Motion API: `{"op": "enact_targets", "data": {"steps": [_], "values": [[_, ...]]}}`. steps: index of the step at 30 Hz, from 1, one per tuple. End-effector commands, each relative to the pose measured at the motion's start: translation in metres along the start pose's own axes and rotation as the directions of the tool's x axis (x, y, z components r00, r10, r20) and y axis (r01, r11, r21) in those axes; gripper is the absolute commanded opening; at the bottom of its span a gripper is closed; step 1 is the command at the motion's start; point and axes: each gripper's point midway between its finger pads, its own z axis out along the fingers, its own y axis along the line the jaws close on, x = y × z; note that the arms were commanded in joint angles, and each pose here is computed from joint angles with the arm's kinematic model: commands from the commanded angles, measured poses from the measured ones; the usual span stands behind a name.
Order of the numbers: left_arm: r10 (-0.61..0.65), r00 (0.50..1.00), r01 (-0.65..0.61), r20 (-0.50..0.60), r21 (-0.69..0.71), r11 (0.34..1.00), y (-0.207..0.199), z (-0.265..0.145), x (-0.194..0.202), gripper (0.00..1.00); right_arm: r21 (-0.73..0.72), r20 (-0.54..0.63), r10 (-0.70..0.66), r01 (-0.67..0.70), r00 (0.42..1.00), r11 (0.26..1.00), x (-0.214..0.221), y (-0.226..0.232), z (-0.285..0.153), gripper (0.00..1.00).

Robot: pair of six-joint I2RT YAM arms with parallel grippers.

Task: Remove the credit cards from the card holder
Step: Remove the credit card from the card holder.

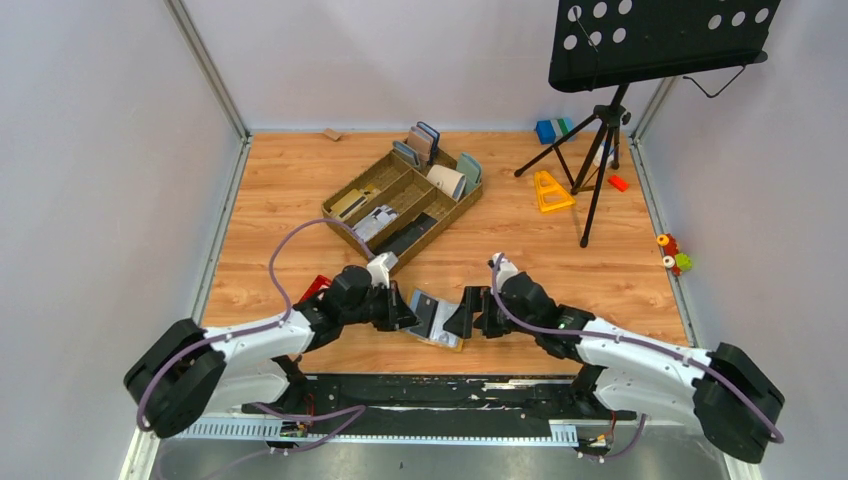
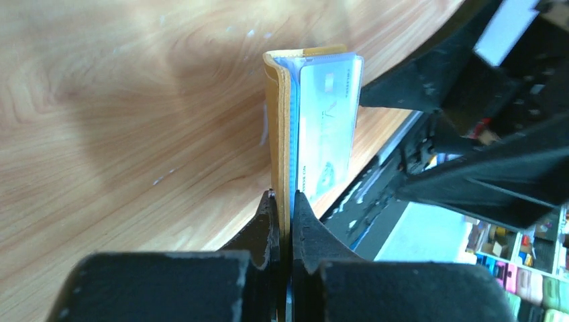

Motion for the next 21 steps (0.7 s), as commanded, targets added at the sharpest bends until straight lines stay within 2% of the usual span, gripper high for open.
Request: {"op": "enact_targets", "data": {"steps": [1,8,10,13,19,21], "values": [[0.008,0.993,-0.016,0.121,0.067,0.998,-0.028,-0.018,-0.028,0.0,0.071,0.059,-0.002,-0.002,0.998,0.997,-0.006,-0.022,-0.015,1.0],[0.0,0.99,-0.021,0.14,0.149,0.989,-0.056,-0.036,-0.036,0.0,-0.239,0.149,0.018,0.019,0.989,0.971,-0.024,0.026,-0.027,1.0],[-0.014,0.991,-0.01,0.132,0.179,0.984,-0.062,-0.038,-0.036,0.0,-0.298,0.16,0.023,0.026,0.987,0.954,-0.028,0.037,-0.031,0.95],[-0.033,0.991,0.005,0.127,0.216,0.976,-0.068,-0.04,-0.036,0.0,-0.364,0.171,0.036,0.029,0.985,0.931,-0.032,0.048,-0.037,0.79],[-0.048,0.99,0.018,0.132,0.224,0.974,-0.066,-0.041,-0.037,0.0,-0.458,0.195,0.101,-0.001,0.976,0.889,-0.035,0.056,-0.047,0.31],[-0.052,0.989,0.021,0.137,0.22,0.975,-0.064,-0.042,-0.038,0.0,-0.455,0.192,0.108,-0.009,0.976,0.89,-0.036,0.055,-0.047,0.22]]}}
